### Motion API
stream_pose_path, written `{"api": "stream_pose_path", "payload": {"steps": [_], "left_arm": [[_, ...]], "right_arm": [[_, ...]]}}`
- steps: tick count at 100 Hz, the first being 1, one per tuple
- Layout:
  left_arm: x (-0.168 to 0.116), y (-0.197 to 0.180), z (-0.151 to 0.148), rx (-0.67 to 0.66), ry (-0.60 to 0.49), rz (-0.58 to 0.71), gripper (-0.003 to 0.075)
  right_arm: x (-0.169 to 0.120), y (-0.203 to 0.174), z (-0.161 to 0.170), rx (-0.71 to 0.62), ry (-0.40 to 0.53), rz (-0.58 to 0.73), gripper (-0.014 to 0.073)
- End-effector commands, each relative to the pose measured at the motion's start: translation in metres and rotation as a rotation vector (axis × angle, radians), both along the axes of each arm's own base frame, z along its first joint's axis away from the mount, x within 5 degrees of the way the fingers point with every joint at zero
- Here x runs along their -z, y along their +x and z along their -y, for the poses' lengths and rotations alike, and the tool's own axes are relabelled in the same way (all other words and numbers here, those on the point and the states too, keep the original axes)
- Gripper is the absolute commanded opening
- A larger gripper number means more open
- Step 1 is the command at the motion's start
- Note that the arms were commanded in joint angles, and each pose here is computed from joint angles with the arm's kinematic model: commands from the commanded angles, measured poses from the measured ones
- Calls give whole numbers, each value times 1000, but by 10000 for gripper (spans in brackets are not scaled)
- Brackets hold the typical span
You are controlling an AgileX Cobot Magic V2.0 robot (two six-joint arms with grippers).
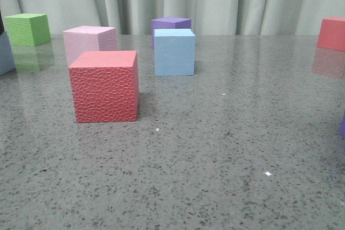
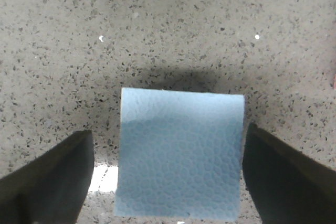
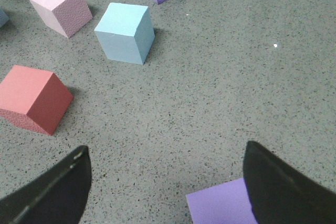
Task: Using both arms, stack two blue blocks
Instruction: 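Lift the second light blue cube and carry it above the placed cube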
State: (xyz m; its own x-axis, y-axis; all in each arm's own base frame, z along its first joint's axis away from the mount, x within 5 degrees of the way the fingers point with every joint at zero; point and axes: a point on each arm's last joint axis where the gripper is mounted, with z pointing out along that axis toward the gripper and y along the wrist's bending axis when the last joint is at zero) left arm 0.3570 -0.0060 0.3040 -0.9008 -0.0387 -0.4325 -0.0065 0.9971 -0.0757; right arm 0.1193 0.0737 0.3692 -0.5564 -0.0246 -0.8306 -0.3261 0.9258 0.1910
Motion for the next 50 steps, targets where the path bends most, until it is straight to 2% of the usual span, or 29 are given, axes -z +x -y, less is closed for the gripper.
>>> {"api": "stream_pose_path", "payload": {"steps": [1,26,50], "left_arm": [[-22,-2,0,1,-1,83,544],[-18,-1,0,1,-6,64,537],[-19,1,1,-1,-10,82,347]], "right_arm": [[-14,1,-1,-14,33,98,591],[-14,1,0,-14,33,97,591],[-14,1,0,-14,33,97,591]]}}
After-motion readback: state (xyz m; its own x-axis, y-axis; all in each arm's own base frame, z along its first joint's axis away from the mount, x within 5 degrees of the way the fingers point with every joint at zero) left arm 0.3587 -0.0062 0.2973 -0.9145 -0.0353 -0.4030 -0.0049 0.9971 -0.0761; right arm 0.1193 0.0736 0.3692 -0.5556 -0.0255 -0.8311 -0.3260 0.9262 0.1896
